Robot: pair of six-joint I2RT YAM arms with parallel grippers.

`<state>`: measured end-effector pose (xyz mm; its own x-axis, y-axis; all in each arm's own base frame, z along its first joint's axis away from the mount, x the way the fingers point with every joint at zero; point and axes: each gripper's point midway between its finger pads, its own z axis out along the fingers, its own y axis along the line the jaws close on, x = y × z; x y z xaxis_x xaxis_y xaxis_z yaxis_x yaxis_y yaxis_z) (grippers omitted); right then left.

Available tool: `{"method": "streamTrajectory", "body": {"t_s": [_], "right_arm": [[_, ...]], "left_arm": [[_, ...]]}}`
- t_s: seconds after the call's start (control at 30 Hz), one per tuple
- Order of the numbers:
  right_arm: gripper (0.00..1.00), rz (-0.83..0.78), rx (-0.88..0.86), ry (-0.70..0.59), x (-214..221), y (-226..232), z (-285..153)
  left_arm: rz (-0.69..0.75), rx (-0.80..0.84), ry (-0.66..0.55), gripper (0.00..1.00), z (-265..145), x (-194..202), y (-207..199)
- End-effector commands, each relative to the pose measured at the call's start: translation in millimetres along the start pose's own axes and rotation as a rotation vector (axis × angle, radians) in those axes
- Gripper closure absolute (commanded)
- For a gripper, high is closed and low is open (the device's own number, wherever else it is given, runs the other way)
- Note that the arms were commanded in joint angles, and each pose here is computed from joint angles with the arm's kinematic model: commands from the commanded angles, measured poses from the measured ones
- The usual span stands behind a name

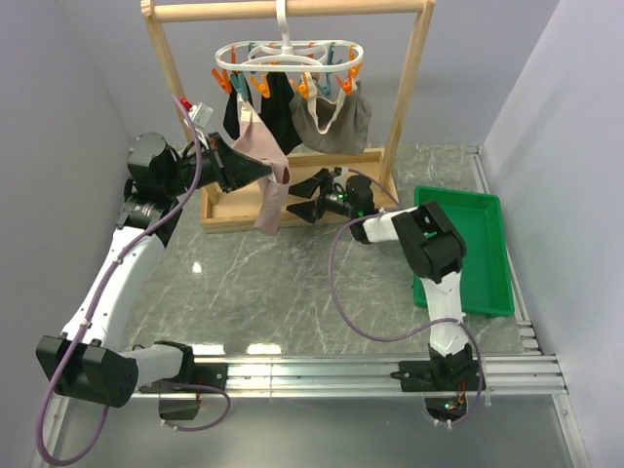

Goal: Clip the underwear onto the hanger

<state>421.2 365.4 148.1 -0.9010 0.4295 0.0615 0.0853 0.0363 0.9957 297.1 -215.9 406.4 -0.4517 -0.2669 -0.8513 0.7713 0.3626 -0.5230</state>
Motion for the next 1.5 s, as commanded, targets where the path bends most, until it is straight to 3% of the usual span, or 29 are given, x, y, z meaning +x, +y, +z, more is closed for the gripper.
{"method": "streamTrajectory", "body": {"t_s": [0.0,0.43,0.6,0.8,1.17,1.33,1.43,1.47], "right_arm": [[0.24,0.016,-0.197,0.048,14,50,18],[0.22,0.244,-0.337,0.178,59,61,61],[0.21,0.36,-0.415,0.159,50,75,62],[0.24,0.384,-0.437,0.129,32,80,68],[0.18,0.469,-0.461,0.145,28,92,82],[0.25,0.498,-0.472,0.135,21,95,86],[0.34,0.513,-0.472,0.145,18,101,88],[0.43,0.508,-0.483,0.15,18,108,88]], "left_arm": [[0.045,0.086,-0.002,1.0,-7,-15,-33],[0.051,0.113,0.036,1.0,-12,-12,-43],[0.038,0.117,0.057,1.0,-13,-8,-43],[0.028,0.122,0.088,1.0,-17,1,-46],[0.012,0.156,0.14,1.0,-21,14,-49],[-0.004,0.17,0.168,1.0,-23,19,-51],[0.006,0.174,0.186,1.0,-26,24,-53],[-0.008,0.169,0.197,1.0,-28,27,-53]]}}
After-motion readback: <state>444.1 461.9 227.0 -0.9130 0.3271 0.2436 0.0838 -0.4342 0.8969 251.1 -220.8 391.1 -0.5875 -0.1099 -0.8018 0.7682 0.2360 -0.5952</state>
